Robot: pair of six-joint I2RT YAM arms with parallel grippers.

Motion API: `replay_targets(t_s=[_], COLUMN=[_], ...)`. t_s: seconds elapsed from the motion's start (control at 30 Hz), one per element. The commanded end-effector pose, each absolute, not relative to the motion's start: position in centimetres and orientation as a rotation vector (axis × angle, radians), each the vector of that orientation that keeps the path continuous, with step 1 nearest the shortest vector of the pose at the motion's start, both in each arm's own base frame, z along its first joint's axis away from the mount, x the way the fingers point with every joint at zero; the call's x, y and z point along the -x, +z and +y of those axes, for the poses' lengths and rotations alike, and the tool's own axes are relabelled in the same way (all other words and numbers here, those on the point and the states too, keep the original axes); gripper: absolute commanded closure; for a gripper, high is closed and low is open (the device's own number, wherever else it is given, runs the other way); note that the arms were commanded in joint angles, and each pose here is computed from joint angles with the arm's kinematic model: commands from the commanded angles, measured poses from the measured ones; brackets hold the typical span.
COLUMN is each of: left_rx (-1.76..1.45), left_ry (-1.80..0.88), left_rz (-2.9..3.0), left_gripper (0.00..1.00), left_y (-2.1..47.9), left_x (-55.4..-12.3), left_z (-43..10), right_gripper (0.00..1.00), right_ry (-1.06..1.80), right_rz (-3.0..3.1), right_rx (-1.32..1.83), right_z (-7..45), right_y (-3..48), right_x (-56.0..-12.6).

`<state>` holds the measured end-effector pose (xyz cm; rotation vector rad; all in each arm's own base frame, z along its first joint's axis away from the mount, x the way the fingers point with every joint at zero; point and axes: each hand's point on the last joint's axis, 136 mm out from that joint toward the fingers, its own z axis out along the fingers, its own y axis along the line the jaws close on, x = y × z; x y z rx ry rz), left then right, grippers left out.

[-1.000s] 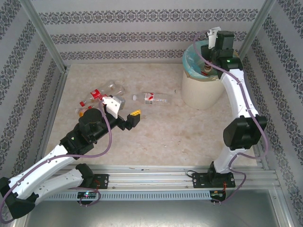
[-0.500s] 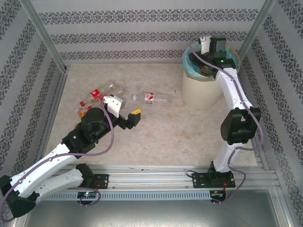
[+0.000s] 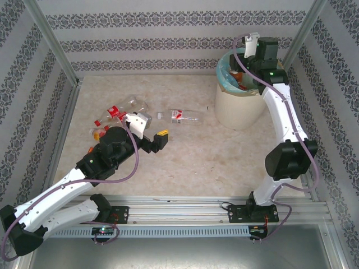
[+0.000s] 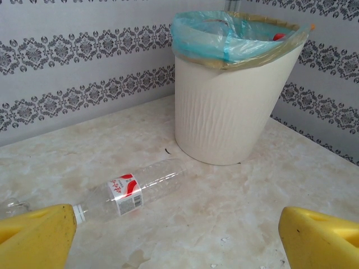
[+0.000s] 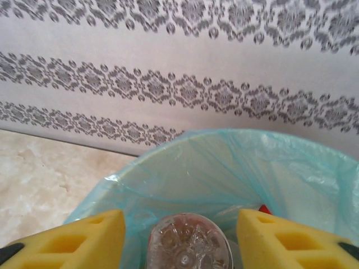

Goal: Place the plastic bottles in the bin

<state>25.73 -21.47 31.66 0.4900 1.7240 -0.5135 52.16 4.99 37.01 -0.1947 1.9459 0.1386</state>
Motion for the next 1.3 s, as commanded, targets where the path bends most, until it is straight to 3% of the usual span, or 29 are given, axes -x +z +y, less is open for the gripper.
replay_targets(t_s=[0.0,0.17,0.3,0.47,0.67,0.87,1.07,1.27], left_rx=[-0.495,-0.500,-0.494,-0.495,-0.451,-0.286,-0.134,0.105], left_ry=[-0.510,-0.496,-0.488,-0.487,-0.440,-0.190,0.071,0.045], left_rz=[1.728,1.734,1.736,1.738,1.761,1.876,2.099,2.333], left_gripper=[0.07,0.07,0.07,0.07,0.07,0.07,0.06,0.06], left_y=[31.4,31.2,31.2,31.3,31.4,31.4,28.5,24.1], left_x=[-25.6,-25.6,-25.6,-25.7,-26.2,-27.2,-27.4,-27.5], left_z=[-21.5,-21.4,-21.2,-21.3,-20.5,-15.8,-10.1,-5.0], right_gripper=[0.52,0.61,0.61,0.59,0.52,0.45,0.42,0.40], right_ry=[0.175,0.246,0.289,0.279,0.283,0.278,0.253,0.332], right_rz=[1.996,2.156,2.259,2.289,2.232,2.052,1.905,1.796], right_rx=[0.177,0.101,0.070,0.062,0.050,0.036,0.086,0.161], right_z=[4.6,3.0,2.6,2.4,2.4,2.8,4.9,9.9], right_y=[34.6,28.3,25.0,24.6,28.7,37.4,43.6,43.2], right_x=[-52.4,-53.7,-54.1,-54.5,-54.6,-52.0,-46.2,-39.4])
